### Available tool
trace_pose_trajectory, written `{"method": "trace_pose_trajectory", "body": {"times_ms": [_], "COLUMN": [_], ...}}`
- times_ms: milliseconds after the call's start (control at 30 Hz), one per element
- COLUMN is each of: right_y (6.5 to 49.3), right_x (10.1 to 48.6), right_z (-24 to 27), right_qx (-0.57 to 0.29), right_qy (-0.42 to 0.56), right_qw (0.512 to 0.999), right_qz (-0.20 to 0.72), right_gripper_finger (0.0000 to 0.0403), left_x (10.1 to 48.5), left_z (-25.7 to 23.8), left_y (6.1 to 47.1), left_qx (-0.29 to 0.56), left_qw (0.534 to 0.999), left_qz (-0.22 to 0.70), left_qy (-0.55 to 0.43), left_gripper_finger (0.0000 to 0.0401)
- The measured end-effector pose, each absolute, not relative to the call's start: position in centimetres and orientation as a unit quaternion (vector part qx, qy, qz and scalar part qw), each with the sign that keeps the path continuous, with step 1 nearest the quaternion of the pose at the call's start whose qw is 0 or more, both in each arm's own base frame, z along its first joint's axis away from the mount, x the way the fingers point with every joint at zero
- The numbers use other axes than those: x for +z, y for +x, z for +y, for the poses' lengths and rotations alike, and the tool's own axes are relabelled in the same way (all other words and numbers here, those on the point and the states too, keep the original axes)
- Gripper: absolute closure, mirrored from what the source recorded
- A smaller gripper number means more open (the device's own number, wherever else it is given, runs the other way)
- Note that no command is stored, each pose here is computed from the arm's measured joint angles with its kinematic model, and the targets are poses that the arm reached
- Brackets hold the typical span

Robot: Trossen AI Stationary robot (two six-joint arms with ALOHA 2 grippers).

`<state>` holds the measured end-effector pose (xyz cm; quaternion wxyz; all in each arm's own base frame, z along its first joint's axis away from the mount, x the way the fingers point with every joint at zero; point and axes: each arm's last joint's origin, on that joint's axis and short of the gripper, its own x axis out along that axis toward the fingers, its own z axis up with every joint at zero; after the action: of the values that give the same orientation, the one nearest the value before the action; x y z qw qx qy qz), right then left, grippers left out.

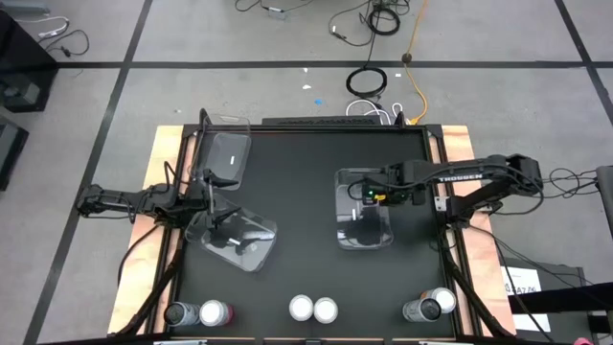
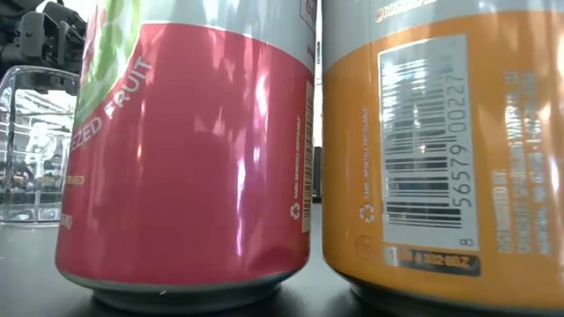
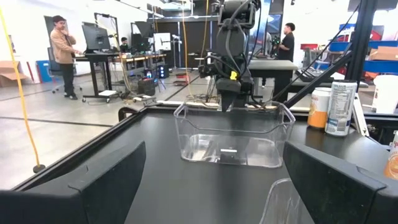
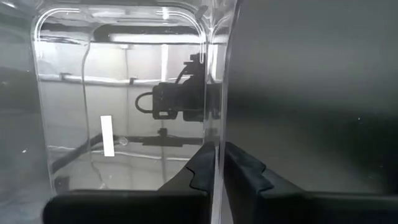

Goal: Sort soda cans
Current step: Move the top right transparent bin to the middle right of the table, then move the middle left transparent bin to the center of the table

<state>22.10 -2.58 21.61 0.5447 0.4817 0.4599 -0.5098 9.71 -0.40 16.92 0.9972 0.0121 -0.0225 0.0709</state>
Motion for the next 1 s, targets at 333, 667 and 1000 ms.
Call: {"method": "trace_pose_trajectory", "body": {"times_ms": [333,667,1000], "right_y": [21.0,18.3,19.9], "right_x": [23.1,26.7,28.9], "right_z": [-2.7,-3.6,-3.8], "right_qx": [-0.492,-0.424,-0.252], "right_qy": [0.454,0.426,0.391], "right_qw": [0.590,0.688,0.813], "right_qz": [0.451,0.407,0.351], "right_gripper_finger": [0.0337,0.0332,0.0332], "left_x": [16.9,16.9,16.9], "left_z": [-0.4,-0.4,-0.4], "left_y": [9.7,9.7,9.7], "left_qx": [0.071,0.071,0.071], "left_qw": [0.997,0.997,0.997], "left_qz": [-0.023,-0.023,-0.023], "left_qy": [0.012,0.012,0.012], "left_gripper_finger": [0.0012,0.0012,0.0012]}}
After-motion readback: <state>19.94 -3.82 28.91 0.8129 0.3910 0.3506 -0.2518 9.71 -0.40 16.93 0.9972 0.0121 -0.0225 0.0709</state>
